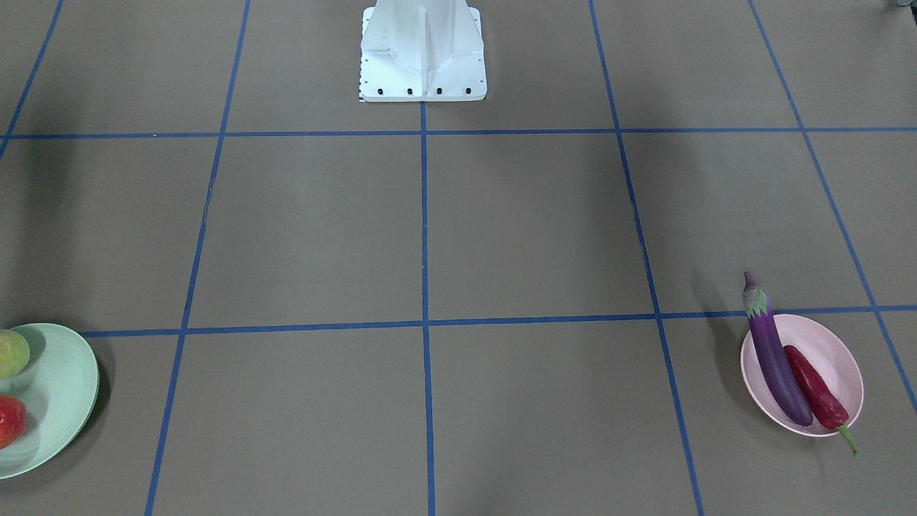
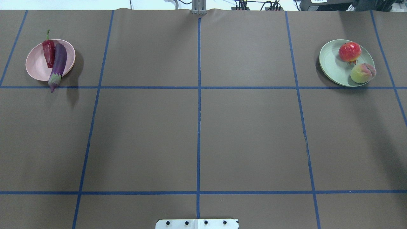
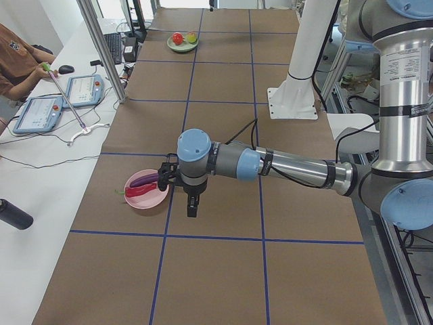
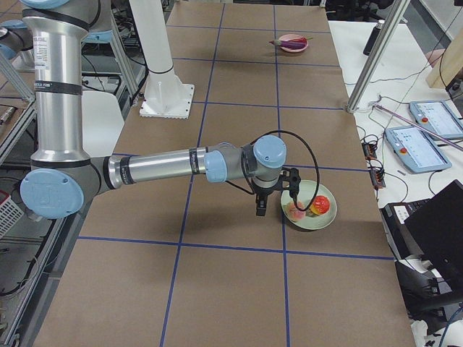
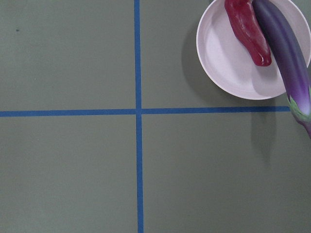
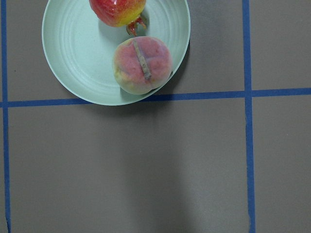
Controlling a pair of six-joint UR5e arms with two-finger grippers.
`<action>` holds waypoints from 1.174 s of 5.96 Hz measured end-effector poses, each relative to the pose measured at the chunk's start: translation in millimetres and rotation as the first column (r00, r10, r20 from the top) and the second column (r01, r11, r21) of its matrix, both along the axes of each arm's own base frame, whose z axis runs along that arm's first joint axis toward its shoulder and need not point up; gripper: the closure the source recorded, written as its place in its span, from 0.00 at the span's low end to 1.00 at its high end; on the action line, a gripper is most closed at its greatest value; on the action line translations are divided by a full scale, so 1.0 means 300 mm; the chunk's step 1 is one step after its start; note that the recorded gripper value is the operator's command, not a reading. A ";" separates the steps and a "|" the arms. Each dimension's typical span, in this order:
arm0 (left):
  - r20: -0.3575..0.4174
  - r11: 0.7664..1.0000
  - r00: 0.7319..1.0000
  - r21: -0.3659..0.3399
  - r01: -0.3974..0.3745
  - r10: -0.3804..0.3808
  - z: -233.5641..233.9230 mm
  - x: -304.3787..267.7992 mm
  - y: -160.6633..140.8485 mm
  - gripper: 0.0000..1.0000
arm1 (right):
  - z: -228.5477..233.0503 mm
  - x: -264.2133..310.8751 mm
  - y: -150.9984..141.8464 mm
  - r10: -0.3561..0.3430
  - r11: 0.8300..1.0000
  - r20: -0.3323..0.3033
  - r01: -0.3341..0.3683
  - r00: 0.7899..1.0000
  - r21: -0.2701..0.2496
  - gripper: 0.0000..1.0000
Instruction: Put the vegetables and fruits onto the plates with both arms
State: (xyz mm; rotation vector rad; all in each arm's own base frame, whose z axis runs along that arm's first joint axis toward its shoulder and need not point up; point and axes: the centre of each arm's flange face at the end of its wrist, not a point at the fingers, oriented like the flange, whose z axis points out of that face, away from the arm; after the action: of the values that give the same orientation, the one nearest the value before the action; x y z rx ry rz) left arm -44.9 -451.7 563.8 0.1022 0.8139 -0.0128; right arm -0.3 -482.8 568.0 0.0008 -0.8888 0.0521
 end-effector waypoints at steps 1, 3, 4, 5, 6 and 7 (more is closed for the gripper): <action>0.000 1.000 1.000 0.002 0.000 0.000 -0.005 0.001 0.006 0.00 | 0.006 0.000 -0.002 0.001 1.000 0.000 -0.001 1.000 -0.005 0.00; 0.000 1.000 1.000 0.000 0.000 0.000 -0.004 0.001 0.009 0.00 | 0.013 -0.001 -0.007 0.002 1.000 -0.001 -0.002 1.000 -0.010 0.00; 0.001 1.000 1.000 -0.002 -0.001 0.001 0.000 0.001 0.009 0.00 | 0.014 -0.001 -0.007 0.002 1.000 0.000 -0.002 1.000 -0.011 0.00; 0.001 1.000 1.000 -0.004 -0.001 0.001 0.004 0.001 0.010 0.00 | 0.012 -0.001 -0.009 0.002 1.000 0.001 -0.002 1.000 -0.010 0.00; 0.000 1.000 1.000 -0.006 -0.001 0.001 0.007 0.002 0.010 0.00 | 0.010 -0.001 -0.008 0.002 1.000 0.002 -0.002 1.000 -0.009 0.00; 0.000 1.000 1.000 -0.005 -0.001 0.001 0.005 0.002 0.010 0.00 | 0.006 0.000 -0.008 0.002 1.000 0.003 -0.002 1.000 -0.006 0.00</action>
State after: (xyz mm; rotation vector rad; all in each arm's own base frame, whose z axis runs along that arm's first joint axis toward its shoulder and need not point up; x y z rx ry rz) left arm -44.4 -448.8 565.3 0.0972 0.8141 -0.0136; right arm -0.5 -485.1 569.7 -0.0040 -0.8913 0.0570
